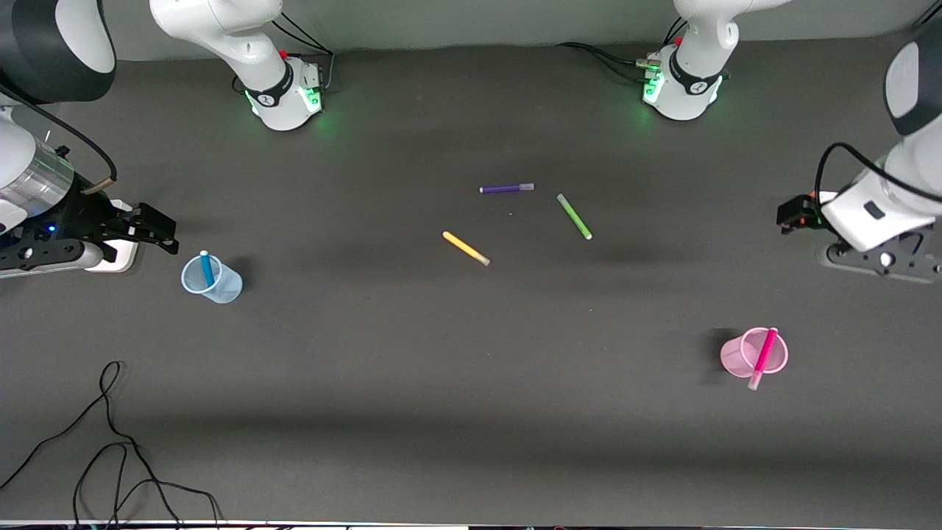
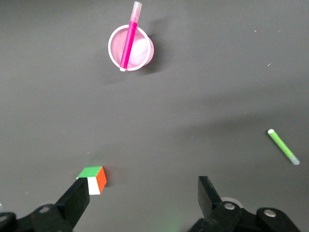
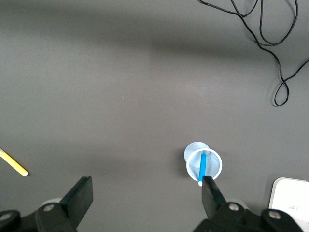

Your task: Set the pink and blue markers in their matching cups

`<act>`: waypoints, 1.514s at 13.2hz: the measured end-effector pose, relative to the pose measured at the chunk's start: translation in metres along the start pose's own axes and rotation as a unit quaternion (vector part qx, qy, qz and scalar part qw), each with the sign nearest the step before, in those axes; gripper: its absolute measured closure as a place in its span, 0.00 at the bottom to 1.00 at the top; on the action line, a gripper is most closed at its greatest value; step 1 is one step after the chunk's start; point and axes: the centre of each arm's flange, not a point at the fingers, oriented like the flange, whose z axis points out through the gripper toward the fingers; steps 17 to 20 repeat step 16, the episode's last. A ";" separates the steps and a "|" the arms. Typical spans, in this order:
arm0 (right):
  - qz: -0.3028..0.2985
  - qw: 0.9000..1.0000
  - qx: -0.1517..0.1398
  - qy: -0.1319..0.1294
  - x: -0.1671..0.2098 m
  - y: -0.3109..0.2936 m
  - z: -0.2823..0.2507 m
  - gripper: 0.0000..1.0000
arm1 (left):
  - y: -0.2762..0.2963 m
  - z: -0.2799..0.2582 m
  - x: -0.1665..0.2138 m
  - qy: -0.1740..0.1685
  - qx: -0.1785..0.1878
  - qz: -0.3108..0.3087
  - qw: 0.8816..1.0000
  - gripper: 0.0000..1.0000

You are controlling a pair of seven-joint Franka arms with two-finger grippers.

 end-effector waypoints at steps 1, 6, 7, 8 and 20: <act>0.000 1.000 0.000 -0.001 -0.001 0.000 -0.001 0.00 | 0.001 -0.002 -0.002 0.002 0.000 -0.015 1.000 0.00; 0.007 1.000 0.000 -0.001 -0.001 0.000 -0.002 0.00 | -0.008 -0.013 -0.002 0.011 -0.002 -0.050 0.999 0.00; 0.008 1.000 0.000 0.000 -0.001 0.000 -0.002 0.00 | -0.017 -0.021 -0.004 0.014 -0.003 -0.060 0.998 0.00; 0.009 1.000 0.000 0.000 -0.001 0.000 -0.002 0.00 | -0.026 -0.028 -0.007 0.014 -0.005 -0.068 0.998 0.00; 0.012 1.000 0.001 0.000 -0.001 0.000 -0.002 0.00 | -0.030 -0.032 -0.007 0.012 -0.011 -0.098 0.995 0.00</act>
